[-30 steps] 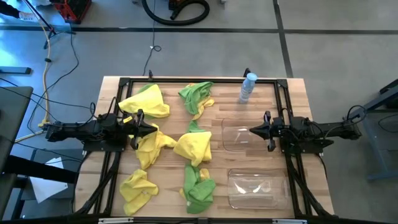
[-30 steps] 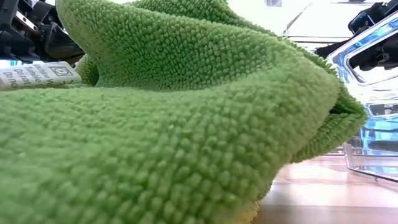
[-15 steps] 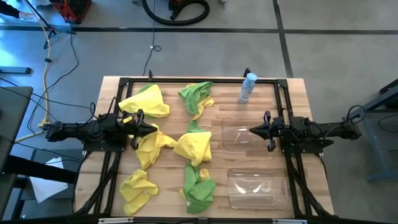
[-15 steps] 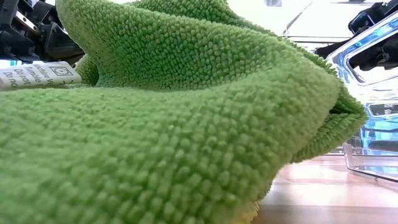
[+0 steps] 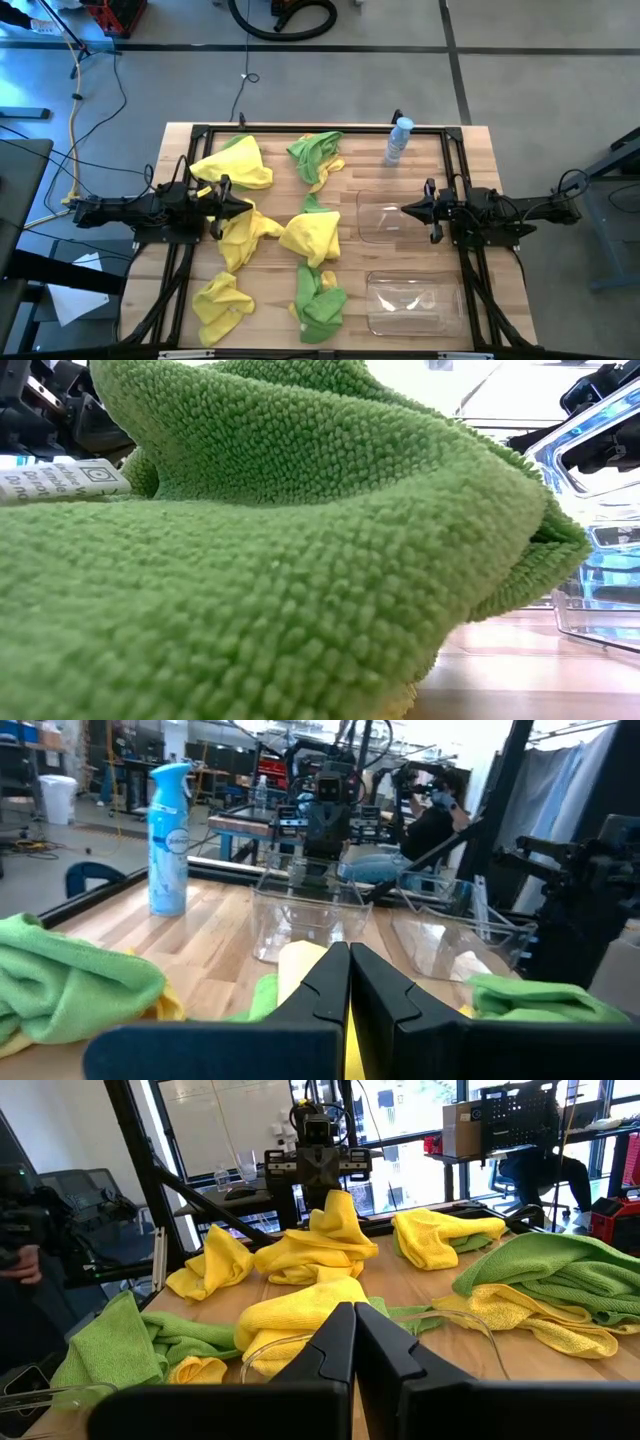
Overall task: Sort microfiber towel by color & place in baskets
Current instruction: Put the yellow microfiber towel into the top transparent bin
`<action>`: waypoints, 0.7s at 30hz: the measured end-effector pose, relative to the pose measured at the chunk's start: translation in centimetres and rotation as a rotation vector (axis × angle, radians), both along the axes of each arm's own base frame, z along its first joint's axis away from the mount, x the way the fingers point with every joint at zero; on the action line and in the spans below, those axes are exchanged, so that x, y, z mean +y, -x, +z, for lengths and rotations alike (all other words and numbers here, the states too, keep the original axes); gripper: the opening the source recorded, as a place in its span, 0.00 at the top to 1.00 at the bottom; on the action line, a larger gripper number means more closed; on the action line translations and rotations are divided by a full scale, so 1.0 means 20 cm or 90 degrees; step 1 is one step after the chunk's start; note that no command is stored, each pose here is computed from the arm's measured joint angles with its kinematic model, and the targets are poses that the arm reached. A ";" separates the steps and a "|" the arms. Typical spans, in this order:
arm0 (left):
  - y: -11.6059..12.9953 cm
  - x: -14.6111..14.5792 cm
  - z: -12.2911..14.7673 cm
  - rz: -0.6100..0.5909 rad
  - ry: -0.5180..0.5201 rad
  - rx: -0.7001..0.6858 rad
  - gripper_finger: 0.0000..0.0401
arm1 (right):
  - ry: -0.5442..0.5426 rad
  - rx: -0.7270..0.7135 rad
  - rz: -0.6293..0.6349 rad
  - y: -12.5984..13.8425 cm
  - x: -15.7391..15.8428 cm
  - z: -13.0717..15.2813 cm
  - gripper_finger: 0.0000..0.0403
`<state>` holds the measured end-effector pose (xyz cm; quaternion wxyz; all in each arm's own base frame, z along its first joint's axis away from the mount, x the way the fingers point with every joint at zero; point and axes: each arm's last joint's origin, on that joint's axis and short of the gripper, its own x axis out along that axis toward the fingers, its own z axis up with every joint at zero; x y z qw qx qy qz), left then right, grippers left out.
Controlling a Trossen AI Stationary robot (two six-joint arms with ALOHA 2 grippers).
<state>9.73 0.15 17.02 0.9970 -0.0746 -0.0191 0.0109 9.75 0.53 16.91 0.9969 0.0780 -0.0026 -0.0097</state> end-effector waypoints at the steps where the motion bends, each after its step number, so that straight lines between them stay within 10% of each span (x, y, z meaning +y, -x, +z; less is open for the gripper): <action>1: 0.00 0.00 0.00 0.000 0.007 -0.001 1.00 | 0.000 0.000 0.000 0.00 0.00 0.00 1.00; 8: 0.01 0.00 0.05 0.020 0.001 -0.020 1.00 | 0.000 0.000 0.000 0.00 0.00 0.00 1.00; 21: -0.03 0.04 0.54 0.165 -0.014 0.121 1.00 | 0.000 0.000 0.000 0.00 0.00 0.00 1.00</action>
